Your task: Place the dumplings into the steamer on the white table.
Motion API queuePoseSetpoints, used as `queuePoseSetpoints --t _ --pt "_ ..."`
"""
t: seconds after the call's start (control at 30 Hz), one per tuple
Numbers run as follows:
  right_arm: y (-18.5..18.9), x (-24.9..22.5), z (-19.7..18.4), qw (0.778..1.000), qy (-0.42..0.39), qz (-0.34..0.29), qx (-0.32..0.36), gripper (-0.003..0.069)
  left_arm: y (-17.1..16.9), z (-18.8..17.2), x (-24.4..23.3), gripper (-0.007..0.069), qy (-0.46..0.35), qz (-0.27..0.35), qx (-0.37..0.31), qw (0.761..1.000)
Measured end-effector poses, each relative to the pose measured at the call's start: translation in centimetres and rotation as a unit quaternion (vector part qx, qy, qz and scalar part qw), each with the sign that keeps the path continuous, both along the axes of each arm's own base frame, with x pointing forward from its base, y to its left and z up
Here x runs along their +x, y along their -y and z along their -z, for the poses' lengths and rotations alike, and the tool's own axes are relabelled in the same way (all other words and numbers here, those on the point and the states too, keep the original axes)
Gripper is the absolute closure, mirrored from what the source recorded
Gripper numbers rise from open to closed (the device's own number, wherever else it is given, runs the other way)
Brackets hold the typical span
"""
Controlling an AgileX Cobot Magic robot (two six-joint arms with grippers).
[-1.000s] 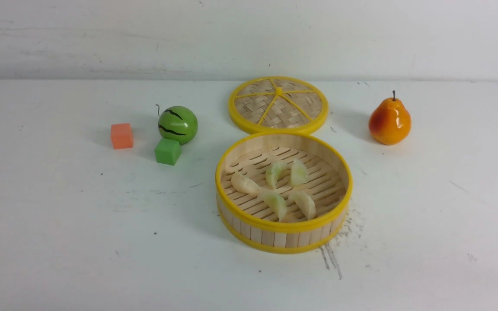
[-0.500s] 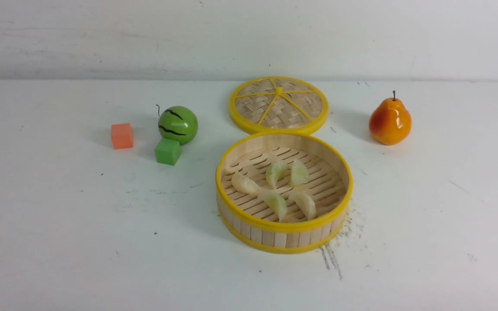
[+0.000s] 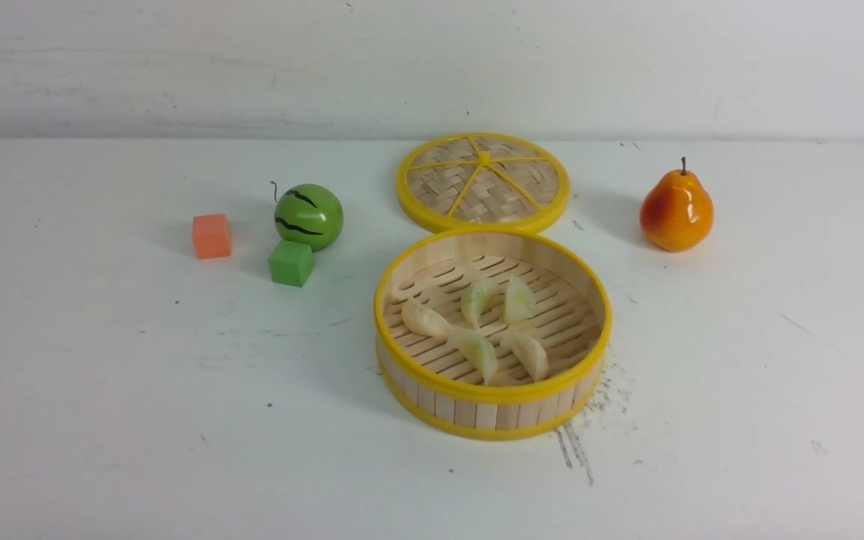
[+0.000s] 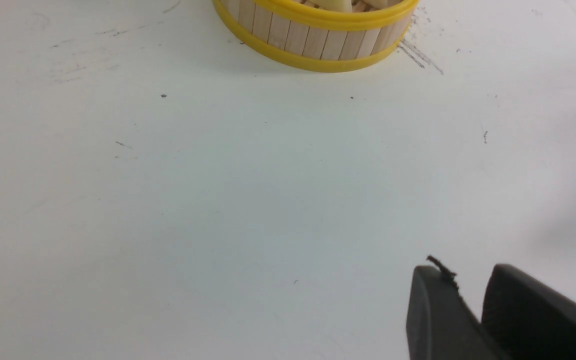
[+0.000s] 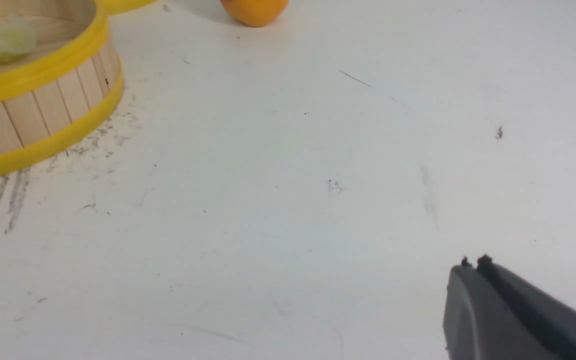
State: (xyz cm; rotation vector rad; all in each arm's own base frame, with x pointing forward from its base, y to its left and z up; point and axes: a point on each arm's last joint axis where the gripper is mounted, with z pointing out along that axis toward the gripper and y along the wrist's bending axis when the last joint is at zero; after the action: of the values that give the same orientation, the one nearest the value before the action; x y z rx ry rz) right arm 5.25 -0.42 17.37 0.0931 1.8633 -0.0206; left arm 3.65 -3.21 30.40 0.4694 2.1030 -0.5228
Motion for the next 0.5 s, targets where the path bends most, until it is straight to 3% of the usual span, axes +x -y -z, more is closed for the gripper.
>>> queuePoseSetpoints --t 0.5 --pt "0.01 -0.01 0.0 1.0 -0.001 0.0 -0.003 0.0673 0.0 0.0 0.0 0.0482 0.0 0.0 0.0 1.0"
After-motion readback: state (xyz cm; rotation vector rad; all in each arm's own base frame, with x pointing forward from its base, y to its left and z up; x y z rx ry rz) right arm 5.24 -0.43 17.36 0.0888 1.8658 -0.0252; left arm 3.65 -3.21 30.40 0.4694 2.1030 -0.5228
